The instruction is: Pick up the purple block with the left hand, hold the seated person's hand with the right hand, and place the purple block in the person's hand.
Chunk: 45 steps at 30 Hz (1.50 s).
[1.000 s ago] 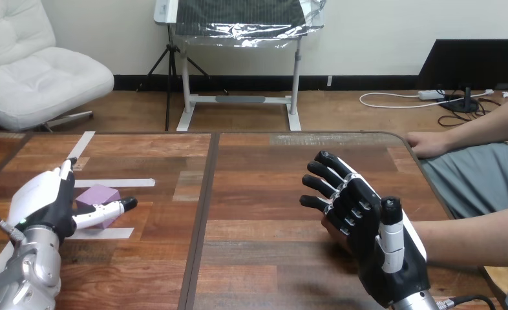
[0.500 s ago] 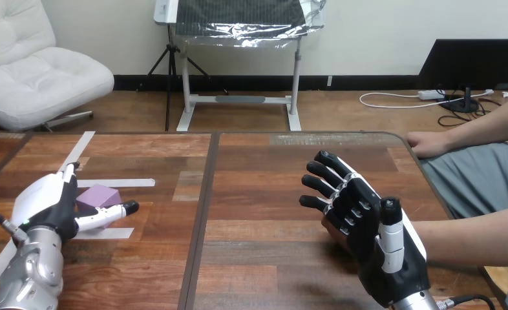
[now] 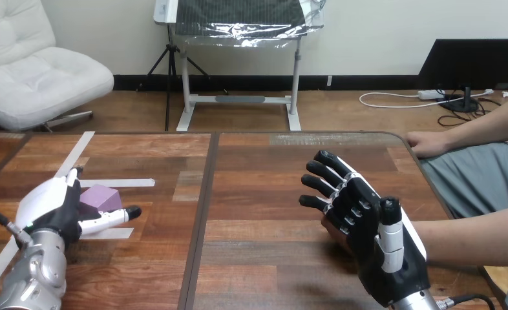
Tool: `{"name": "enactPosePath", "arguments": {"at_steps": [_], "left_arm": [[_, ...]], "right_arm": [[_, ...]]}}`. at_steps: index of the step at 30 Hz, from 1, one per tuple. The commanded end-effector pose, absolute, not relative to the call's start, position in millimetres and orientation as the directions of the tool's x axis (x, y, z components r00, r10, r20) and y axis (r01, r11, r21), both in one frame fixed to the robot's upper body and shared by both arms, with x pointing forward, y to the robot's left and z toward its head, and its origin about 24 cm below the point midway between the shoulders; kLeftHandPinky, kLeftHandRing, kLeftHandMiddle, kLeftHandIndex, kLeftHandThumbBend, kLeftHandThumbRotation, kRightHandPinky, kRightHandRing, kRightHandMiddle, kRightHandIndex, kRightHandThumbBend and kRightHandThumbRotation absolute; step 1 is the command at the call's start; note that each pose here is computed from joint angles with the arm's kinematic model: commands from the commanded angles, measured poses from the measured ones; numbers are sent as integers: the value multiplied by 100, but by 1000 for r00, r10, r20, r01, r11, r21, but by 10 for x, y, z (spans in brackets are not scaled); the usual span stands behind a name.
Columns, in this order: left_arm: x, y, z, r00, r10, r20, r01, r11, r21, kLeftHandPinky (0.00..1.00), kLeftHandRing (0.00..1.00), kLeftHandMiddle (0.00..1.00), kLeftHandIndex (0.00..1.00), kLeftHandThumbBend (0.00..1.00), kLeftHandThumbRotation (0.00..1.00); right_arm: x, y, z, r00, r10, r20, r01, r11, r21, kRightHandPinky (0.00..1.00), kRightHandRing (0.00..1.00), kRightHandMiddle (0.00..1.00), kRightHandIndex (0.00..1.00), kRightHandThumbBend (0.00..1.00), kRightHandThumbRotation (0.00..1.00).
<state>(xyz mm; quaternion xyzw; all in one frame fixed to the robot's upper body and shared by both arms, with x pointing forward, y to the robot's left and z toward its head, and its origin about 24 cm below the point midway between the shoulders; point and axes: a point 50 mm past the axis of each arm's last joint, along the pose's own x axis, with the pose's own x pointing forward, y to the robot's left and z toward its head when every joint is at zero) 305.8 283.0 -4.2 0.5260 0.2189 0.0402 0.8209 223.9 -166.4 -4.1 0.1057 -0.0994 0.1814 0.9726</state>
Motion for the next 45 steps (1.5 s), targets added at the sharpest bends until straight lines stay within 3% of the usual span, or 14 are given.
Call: {"name": "enactPosePath", "arguments": {"at_steps": [1, 24, 33, 45], "left_arm": [[3279, 2734, 185, 930, 274, -245, 103, 447, 889, 100, 100, 100, 100, 86, 67], [3307, 2681, 160, 917, 325, -231, 76, 428, 901, 100, 100, 100, 98, 83, 57], [3336, 2649, 166, 907, 351, -233, 58, 444, 894, 93, 94, 95, 93, 81, 51], [3350, 2621, 167, 904, 372, -210, 24, 447, 894, 77, 81, 85, 84, 79, 39]], "right_arm": [[2375, -1635, 204, 877, 324, 354, -392, 910, 137, 78, 87, 88, 88, 97, 92], [2338, -1635, 207, 881, 318, 350, -385, 913, 138, 77, 87, 88, 87, 99, 91], [2330, -1641, 211, 881, 311, 356, -379, 915, 139, 78, 86, 88, 87, 98, 91], [2313, -1644, 220, 883, 301, 359, -372, 917, 146, 78, 86, 88, 87, 100, 90]]}}
